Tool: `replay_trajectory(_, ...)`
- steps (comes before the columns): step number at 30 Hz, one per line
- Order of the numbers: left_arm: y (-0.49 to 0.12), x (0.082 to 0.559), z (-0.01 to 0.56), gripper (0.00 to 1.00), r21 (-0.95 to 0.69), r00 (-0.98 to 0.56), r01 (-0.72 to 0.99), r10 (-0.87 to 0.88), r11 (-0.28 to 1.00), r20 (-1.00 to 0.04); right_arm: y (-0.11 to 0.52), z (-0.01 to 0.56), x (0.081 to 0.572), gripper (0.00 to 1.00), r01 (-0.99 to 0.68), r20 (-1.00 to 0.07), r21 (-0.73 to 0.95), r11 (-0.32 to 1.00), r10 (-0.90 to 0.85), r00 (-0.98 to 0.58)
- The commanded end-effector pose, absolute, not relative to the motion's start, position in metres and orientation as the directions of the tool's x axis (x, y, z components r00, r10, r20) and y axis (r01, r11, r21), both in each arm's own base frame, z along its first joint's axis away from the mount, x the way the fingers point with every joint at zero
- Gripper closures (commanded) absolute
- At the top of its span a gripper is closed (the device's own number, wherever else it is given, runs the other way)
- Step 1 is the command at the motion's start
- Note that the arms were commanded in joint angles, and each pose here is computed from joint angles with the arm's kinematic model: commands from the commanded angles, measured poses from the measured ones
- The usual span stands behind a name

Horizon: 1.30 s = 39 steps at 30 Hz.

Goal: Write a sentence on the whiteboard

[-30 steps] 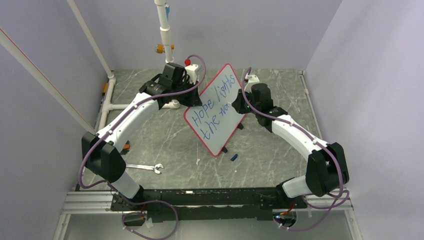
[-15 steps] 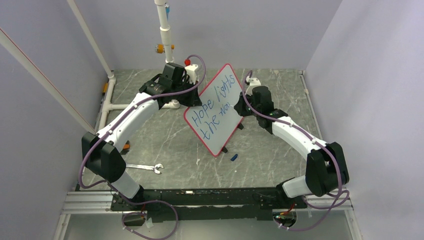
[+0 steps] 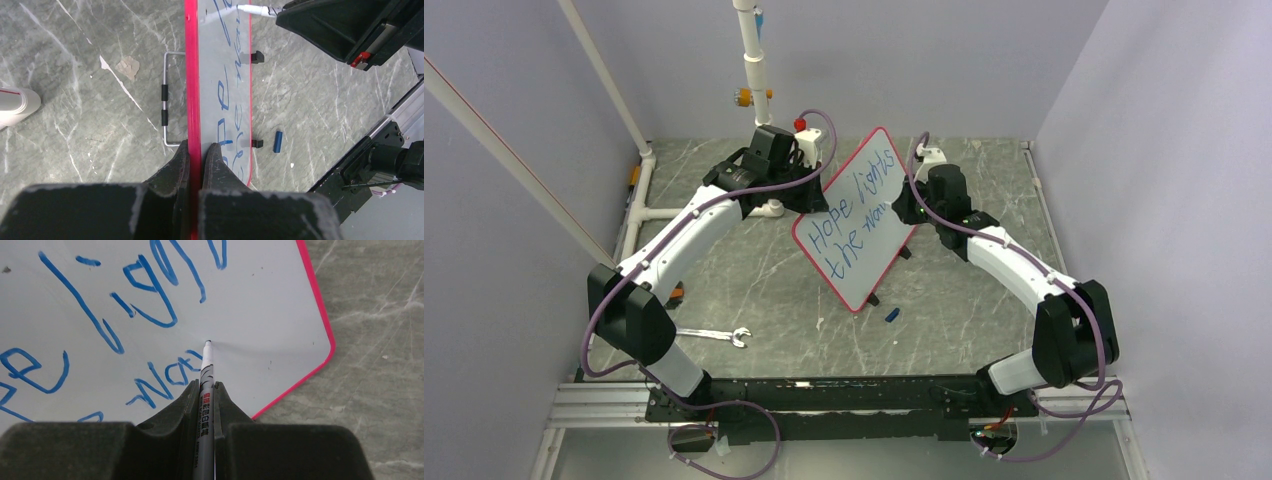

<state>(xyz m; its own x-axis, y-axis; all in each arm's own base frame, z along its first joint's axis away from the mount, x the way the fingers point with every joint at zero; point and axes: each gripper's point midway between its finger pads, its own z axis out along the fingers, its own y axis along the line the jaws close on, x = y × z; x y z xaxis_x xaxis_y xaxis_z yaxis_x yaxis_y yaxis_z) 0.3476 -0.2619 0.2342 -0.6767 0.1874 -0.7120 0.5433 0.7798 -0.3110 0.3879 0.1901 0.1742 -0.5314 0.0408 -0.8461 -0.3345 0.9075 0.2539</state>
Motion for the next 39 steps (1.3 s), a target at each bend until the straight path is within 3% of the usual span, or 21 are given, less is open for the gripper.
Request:
replay_trajectory(1,-0.204,0.356,0.17,1.0,0.027,-0.674,0.536,0.447,0.844,-0.588,0.198,0.202,0.404,1.0,-0.353,-0.877,0.267,0.897,0.074,-0.475)
replay_trajectory(14,-0.2,0.358,0.172,1.0,0.052,-0.672,0.524,0.45,0.85,-0.588,0.203,0.215,0.407,1.0,-0.371,-0.882,0.276,0.887,0.08,-0.464)
replay_trajectory(39,-0.197,0.357,0.173,1.0,0.059,-0.67,0.519,0.449,0.853,-0.591,0.186,0.157,0.38,1.0,-0.321,-0.831,0.262,0.91,0.043,-0.555)
